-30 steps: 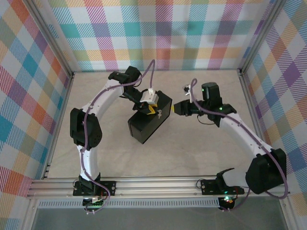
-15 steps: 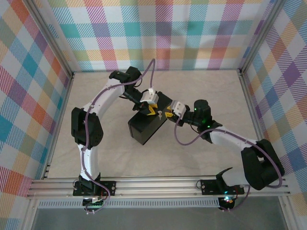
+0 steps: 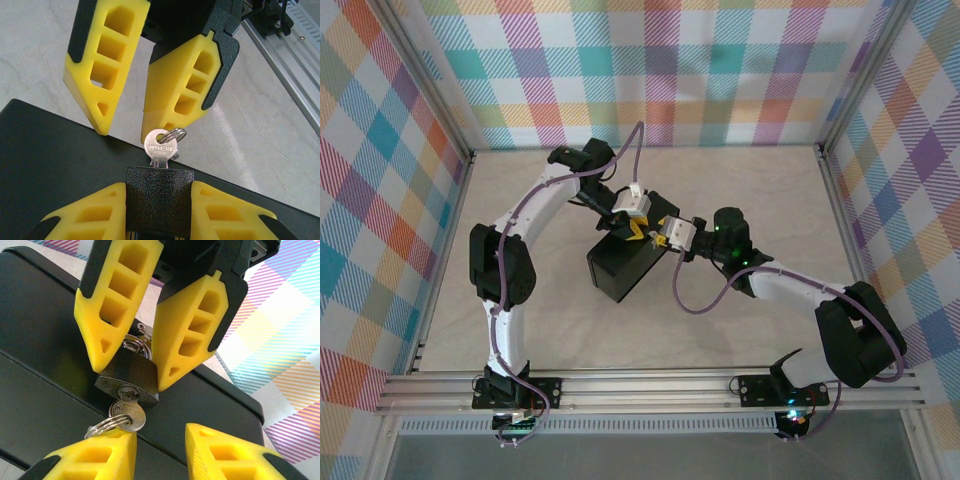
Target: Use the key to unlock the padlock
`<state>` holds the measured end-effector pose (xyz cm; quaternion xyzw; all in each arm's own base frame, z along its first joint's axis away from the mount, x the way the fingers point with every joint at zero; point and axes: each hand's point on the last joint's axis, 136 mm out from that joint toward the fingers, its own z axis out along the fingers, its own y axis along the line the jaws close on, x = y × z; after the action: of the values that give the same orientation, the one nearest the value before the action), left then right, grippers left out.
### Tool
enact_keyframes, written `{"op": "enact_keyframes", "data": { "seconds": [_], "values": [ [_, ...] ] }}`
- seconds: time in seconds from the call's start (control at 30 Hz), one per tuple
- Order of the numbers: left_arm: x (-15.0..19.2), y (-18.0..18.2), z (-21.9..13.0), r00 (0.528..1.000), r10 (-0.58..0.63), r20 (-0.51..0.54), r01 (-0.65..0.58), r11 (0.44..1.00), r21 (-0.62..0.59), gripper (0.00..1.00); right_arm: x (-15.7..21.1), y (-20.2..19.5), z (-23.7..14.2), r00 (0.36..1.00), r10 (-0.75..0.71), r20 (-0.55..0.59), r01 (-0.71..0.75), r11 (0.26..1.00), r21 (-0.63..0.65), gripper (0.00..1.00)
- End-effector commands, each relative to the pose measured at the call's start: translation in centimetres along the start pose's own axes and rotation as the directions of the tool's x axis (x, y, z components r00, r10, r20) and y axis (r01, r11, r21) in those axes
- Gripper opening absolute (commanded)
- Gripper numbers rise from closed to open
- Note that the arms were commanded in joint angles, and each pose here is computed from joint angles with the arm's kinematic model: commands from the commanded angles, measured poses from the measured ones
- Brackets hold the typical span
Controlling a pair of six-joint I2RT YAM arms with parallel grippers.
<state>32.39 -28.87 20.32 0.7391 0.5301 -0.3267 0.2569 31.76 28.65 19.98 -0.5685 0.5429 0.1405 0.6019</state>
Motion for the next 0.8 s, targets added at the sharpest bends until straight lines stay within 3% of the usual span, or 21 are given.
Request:
{"op": "enact_keyframes", "data": {
  "seconds": [0.0,0.23,0.6,0.77],
  "values": [
    [0.5,-1.3,0.9,0.999,-0.046,-0.004,0.046,0.996,0.071,0.20,-2.3,0.0,0.3,0.996,-0.064,0.055,0.066,0.998,-0.020,0.32],
    [0.5,-1.3,0.9,0.999,-0.044,-0.005,0.044,0.997,0.068,0.20,-2.5,0.9,0.3,0.996,-0.073,0.048,0.075,0.997,-0.031,0.31],
    [0.5,-1.3,1.0,0.999,-0.051,-0.001,0.051,0.996,0.071,0.19,-2.6,0.8,0.0,0.997,-0.069,0.033,0.070,0.997,-0.025,0.19],
    [0.5,-1.1,1.1,0.999,-0.054,-0.004,0.054,0.996,0.064,0.19,-3.6,1.0,-0.5,0.999,0.016,0.032,-0.014,0.998,-0.066,0.06]
  ]
}}
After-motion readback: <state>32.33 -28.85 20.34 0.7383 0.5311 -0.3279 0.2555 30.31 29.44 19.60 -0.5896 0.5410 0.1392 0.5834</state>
